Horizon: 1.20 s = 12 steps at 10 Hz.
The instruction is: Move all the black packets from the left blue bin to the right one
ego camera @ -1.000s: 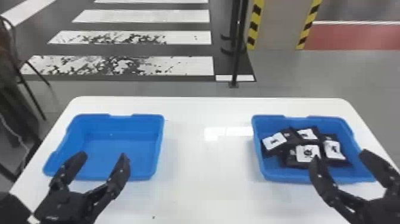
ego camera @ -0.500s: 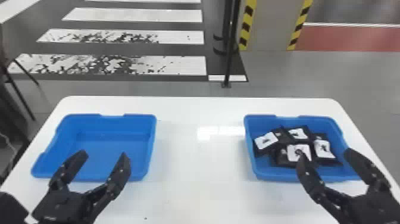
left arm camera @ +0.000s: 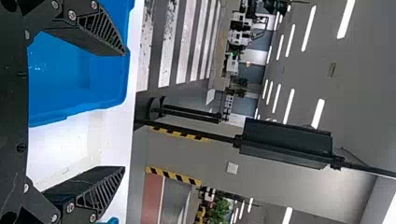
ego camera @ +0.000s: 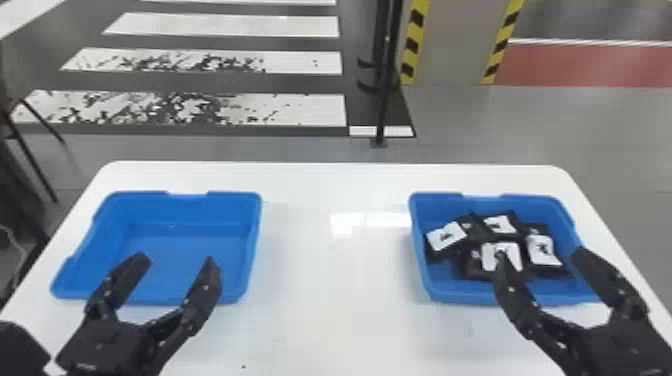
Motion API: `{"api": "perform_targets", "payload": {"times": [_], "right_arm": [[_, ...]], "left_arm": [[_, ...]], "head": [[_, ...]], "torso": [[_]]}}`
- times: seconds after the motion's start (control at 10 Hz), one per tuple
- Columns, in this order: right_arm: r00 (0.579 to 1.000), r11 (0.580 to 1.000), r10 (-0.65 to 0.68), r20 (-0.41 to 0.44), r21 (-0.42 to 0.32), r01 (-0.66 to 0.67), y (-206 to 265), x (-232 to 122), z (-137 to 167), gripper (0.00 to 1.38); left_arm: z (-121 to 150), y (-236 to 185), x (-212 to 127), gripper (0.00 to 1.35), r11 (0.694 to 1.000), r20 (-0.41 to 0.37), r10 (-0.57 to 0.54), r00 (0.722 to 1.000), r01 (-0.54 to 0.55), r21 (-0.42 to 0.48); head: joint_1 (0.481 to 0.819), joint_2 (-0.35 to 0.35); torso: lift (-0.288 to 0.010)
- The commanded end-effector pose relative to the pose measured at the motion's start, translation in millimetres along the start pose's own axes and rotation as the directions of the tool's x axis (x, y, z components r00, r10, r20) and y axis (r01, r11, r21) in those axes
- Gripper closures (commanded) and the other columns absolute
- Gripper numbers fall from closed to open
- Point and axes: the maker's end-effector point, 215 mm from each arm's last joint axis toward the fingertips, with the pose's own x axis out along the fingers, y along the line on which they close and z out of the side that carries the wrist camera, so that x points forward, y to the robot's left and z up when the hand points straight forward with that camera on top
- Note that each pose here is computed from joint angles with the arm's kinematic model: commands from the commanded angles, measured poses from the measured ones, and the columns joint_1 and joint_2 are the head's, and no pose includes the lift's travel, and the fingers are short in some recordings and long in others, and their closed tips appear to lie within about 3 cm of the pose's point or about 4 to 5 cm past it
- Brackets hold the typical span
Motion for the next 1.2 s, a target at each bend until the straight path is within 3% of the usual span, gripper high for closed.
{"api": "perform_targets", "payload": {"times": [0.0,1.1], "right_arm": [[1.000,1.000,0.002,-0.001,0.001,-0.002,0.3,0.1,-0.2,0.13],[0.999,0.999,0.038,0.026,0.026,-0.038,14.4,11.7,1.5,0.13]], "left_arm": [[0.8,-1.4,0.9,0.18,1.000,0.002,-0.003,1.000,0.003,-0.002],[-0.1,-9.1,4.8,0.18,1.000,-0.001,-0.024,1.000,0.024,-0.005]], "head": [[0.695,-0.023],[0.695,-0.009]], "torso": [[-0.140],[-0.140]]}}
